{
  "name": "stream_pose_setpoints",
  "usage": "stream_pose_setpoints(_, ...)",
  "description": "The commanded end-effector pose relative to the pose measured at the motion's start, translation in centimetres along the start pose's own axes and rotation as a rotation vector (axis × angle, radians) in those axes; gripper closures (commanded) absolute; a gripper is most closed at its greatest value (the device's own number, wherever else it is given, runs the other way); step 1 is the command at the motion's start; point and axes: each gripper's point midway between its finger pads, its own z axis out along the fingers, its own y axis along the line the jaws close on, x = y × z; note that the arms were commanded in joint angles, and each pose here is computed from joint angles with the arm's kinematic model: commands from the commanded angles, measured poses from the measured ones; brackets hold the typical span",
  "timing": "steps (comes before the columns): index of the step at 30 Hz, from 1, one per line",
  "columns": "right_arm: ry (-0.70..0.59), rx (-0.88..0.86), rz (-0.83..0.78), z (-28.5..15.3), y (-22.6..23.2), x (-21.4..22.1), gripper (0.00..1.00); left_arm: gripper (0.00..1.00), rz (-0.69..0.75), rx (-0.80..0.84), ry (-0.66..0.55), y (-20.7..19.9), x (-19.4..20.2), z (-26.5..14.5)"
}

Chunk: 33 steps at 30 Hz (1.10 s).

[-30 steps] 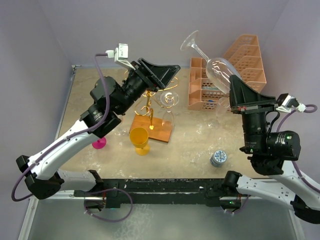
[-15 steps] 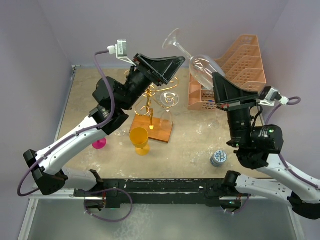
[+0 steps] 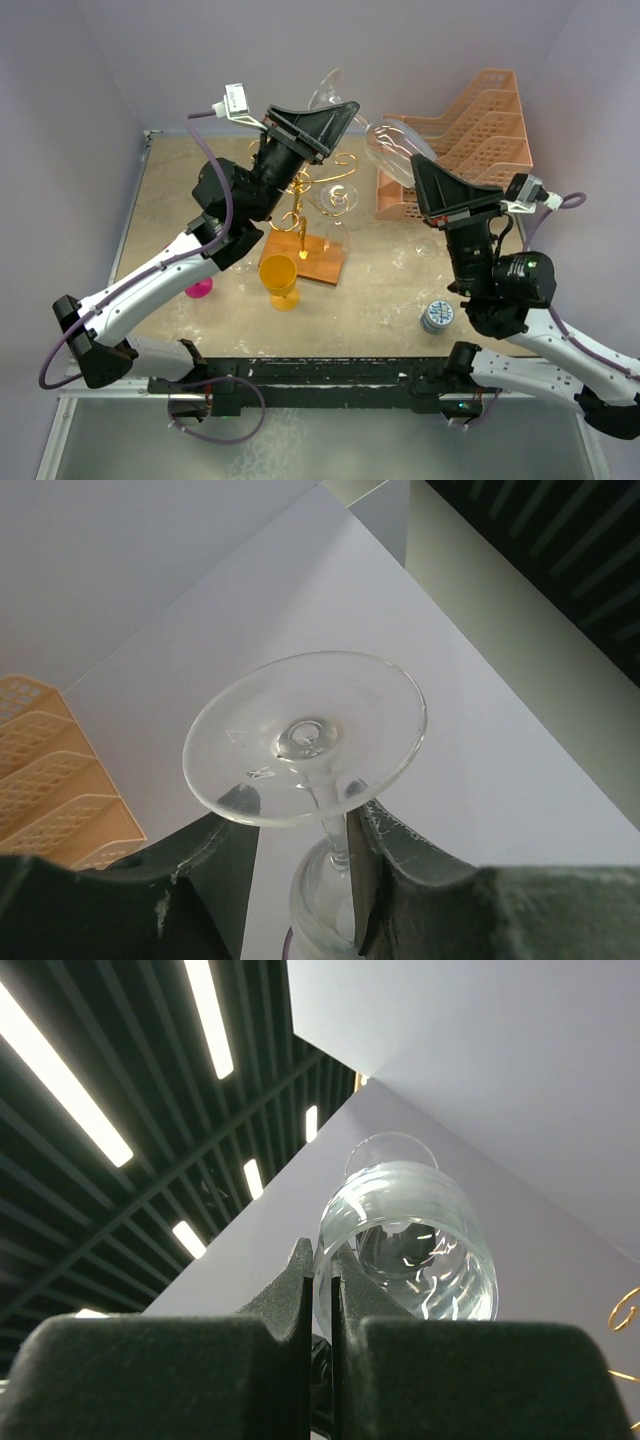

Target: Place the wine glass upside down on the wine glass rack

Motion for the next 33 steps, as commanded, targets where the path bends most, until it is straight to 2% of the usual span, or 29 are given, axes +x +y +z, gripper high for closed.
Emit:
stream_pose_setpoints(1, -0.009, -0.132, 0.078, -0.4, 3.7, -1.3, 1.00, 0.64, -0.074, 0.071, -0.082, -1.6, -1.7, 0.0)
stream_pose_setpoints(4, 0.017, -0.135, 0.077, -0.6, 3.5, -0.6, 1.00, 0.66, -0.096, 0.090, -0.106, -1.9, -2.1, -0.1)
stream_pose_setpoints(10, 0.057, -0.140, 0.101, -1.1, 3.0, 0.3, 1.00, 0.82, -0.107, 0.099, -0.157, -2.2, -3.2, -0.1)
stream_pose_setpoints(16, 0.089, -0.115, 0.106, -1.7, 1.5, 1.5, 1.00, 0.84, -0.114, 0.101, -0.213, -2.3, -4.4, -0.9)
stream_pose_setpoints(19, 0.101, -0.114, 0.111, -1.8, 1.4, 1.8, 1.00, 1.00, -0.095, 0.108, -0.224, -2.6, -4.9, -1.3)
stream_pose_setpoints(21, 0.122, -0.109, 0.105, -1.9, 1.2, 2.3, 1.00, 1.00, -0.056, 0.106, -0.225, -2.7, -5.1, -1.4)
stream_pose_setpoints(27, 0.156, -0.055, 0.064, -2.3, 0.0, 2.8, 0.50, 1.00, 0.056, 0.060, -0.213, -2.6, -5.7, -2.2)
stream_pose_setpoints(30, 0.194, -0.017, 0.009, -2.6, -0.8, 3.3, 0.34, 1.00, 0.106, 0.027, -0.199, -2.3, -5.8, -2.2)
stream_pose_setpoints(33, 0.259, 0.026, -0.035, -3.2, -2.0, 4.5, 0.29, 1.00, 0.180, -0.003, -0.159, -1.9, -5.3, -2.0)
